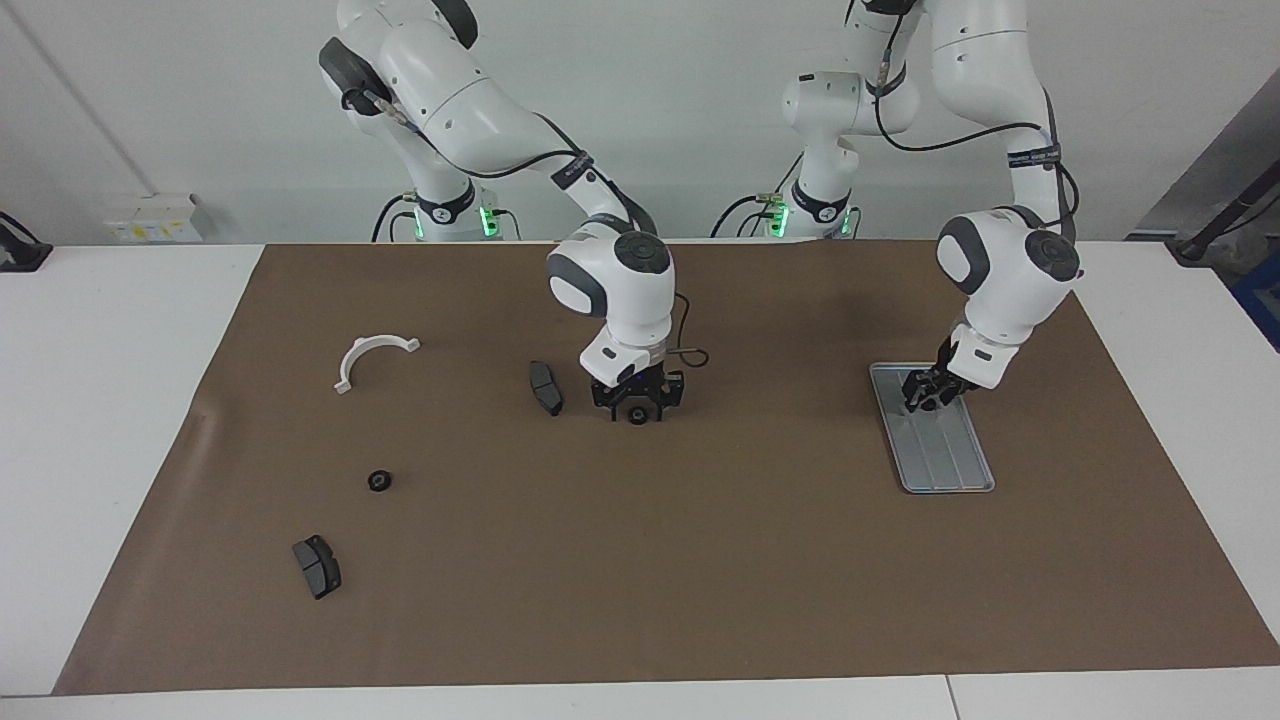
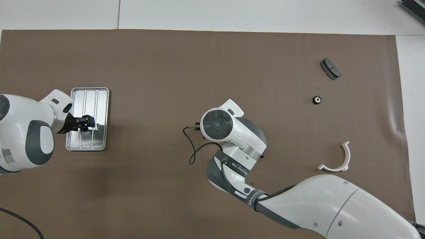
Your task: Place bearing gear from tray to pile
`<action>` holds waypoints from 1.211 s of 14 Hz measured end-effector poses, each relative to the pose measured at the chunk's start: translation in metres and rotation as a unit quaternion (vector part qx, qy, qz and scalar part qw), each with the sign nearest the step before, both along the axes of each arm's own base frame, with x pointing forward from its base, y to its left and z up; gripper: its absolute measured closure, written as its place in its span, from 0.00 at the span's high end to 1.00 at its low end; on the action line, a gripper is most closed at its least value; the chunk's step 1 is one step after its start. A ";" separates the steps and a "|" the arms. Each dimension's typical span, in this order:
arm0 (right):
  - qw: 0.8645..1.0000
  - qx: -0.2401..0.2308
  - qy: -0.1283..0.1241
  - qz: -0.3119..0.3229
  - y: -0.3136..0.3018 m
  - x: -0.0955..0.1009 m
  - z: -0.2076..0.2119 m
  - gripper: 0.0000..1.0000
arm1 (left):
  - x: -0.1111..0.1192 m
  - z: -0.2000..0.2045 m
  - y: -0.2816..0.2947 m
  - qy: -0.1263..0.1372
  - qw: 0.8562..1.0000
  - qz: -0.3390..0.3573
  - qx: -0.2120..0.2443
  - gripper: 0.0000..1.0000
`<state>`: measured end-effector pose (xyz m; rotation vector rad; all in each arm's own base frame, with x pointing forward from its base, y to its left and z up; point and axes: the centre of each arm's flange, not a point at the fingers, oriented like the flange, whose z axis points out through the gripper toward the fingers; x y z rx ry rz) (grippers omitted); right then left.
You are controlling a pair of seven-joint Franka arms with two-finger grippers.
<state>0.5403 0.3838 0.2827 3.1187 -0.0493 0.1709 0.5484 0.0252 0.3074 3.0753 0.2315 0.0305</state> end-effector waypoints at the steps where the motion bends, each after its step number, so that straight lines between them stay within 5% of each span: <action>1: 1.000 0.000 0.000 0.000 0.000 0.000 0.000 0.68 | -0.001 -0.001 0.000 0.000 1.000 0.000 0.000 0.65; 3: 1.000 0.001 0.000 0.001 0.000 0.000 0.000 0.67 | -0.001 -0.001 0.000 -0.001 1.000 0.000 0.000 0.50; 9: 1.000 0.001 0.000 0.001 0.001 -0.001 0.000 0.65 | -0.001 -0.002 0.000 -0.001 1.000 0.000 0.000 0.45; 13: 1.000 0.004 -0.003 0.002 0.003 -0.002 0.004 0.35 | -0.003 -0.004 0.000 0.001 1.000 0.000 0.000 0.35; 17: 1.000 0.005 -0.003 -0.004 0.003 -0.001 0.004 0.35 | -0.003 -0.004 0.000 0.001 1.000 0.000 0.000 0.25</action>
